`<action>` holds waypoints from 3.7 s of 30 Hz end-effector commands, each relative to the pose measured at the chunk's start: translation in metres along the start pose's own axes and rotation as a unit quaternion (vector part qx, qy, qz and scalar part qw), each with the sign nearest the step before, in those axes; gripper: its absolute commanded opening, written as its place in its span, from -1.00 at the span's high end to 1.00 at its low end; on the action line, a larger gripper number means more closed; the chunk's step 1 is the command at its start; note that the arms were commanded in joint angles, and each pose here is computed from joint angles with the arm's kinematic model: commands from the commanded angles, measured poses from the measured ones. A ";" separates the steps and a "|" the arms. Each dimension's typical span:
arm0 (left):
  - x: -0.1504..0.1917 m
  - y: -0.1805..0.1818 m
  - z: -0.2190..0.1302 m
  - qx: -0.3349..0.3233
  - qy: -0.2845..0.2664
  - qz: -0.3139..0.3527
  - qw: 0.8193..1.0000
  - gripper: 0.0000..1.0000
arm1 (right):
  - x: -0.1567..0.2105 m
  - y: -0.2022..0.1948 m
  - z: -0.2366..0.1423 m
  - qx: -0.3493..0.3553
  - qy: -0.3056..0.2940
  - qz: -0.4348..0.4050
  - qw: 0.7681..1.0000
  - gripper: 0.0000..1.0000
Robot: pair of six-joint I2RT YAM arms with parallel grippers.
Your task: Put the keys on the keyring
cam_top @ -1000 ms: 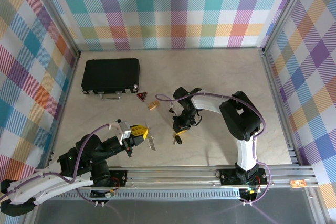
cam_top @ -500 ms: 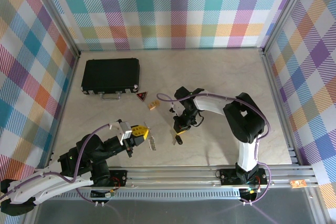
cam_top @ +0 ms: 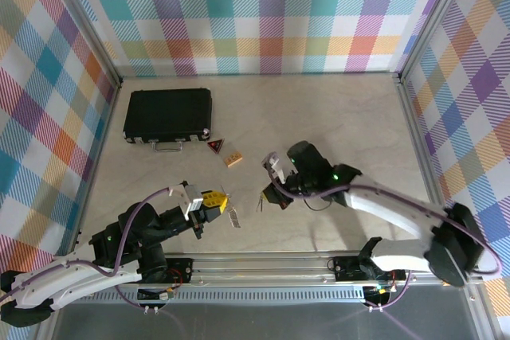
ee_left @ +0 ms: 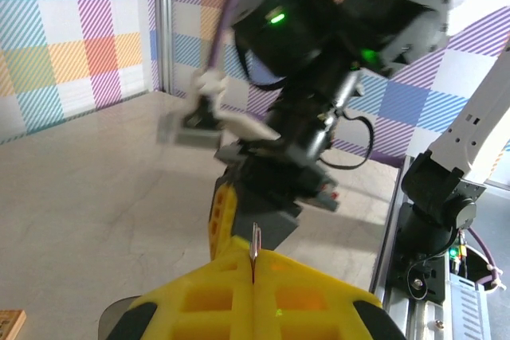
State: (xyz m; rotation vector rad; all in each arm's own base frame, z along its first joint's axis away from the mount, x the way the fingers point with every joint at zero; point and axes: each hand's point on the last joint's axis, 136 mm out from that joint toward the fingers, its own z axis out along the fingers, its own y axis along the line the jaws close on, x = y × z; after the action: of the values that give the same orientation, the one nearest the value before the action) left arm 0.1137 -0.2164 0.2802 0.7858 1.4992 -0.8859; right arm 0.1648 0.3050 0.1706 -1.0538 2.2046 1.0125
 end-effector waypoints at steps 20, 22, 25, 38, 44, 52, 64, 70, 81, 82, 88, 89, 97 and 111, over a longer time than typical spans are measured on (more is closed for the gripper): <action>-0.062 -0.056 0.000 0.147 -0.069 0.014 0.987 1.00 | -0.078 0.136 -0.123 -0.160 -0.392 -0.211 0.881 1.00; -0.063 -0.057 0.002 0.151 -0.068 0.014 0.986 1.00 | -0.077 0.135 -0.121 -0.156 -0.388 -0.208 0.884 1.00; -0.063 -0.057 0.005 0.150 -0.068 0.014 0.986 1.00 | -0.076 0.134 -0.119 -0.153 -0.387 -0.204 0.886 1.00; -0.062 -0.052 0.009 0.135 -0.076 0.014 0.988 1.00 | -0.071 0.143 -0.107 -0.163 -0.357 -0.211 0.895 1.00; -0.061 -0.051 0.009 0.133 -0.076 0.013 0.988 1.00 | -0.072 0.147 -0.106 -0.170 -0.361 -0.208 0.893 1.00; -0.061 -0.050 0.009 0.130 -0.079 0.011 0.988 1.00 | -0.073 0.152 -0.104 -0.178 -0.368 -0.207 0.889 1.00; -0.061 -0.050 0.009 0.130 -0.082 0.007 0.988 1.00 | -0.074 0.151 -0.107 -0.179 -0.385 -0.198 0.884 1.00; -0.062 -0.050 0.008 0.131 -0.083 0.006 0.988 1.00 | -0.074 0.149 -0.104 -0.176 -0.382 -0.197 0.885 1.00; -0.063 -0.050 0.007 0.132 -0.086 0.006 0.987 1.00 | -0.077 0.152 -0.106 -0.181 -0.390 -0.200 0.880 1.00; -0.063 -0.050 0.007 0.132 -0.085 0.006 0.988 1.00 | -0.077 0.152 -0.106 -0.181 -0.391 -0.201 0.880 1.00; -0.063 -0.051 0.006 0.132 -0.086 0.007 0.987 1.00 | -0.076 0.151 -0.102 -0.180 -0.386 -0.200 0.882 1.00; -0.064 -0.051 0.006 0.132 -0.087 0.007 0.987 1.00 | -0.076 0.151 -0.100 -0.180 -0.384 -0.201 0.883 1.00; -0.063 -0.050 0.006 0.131 -0.084 0.007 0.988 1.00 | -0.076 0.153 -0.101 -0.186 -0.385 -0.203 0.881 1.00; -0.063 -0.048 0.005 0.124 -0.083 0.009 0.989 1.00 | -0.075 0.154 -0.106 -0.193 -0.398 -0.199 0.874 1.00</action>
State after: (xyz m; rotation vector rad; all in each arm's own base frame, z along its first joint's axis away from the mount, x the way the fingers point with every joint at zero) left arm 0.0845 -0.2467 0.3313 0.9015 1.3077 -1.0988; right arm 0.0784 0.3232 0.3371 -0.9671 1.1559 1.3617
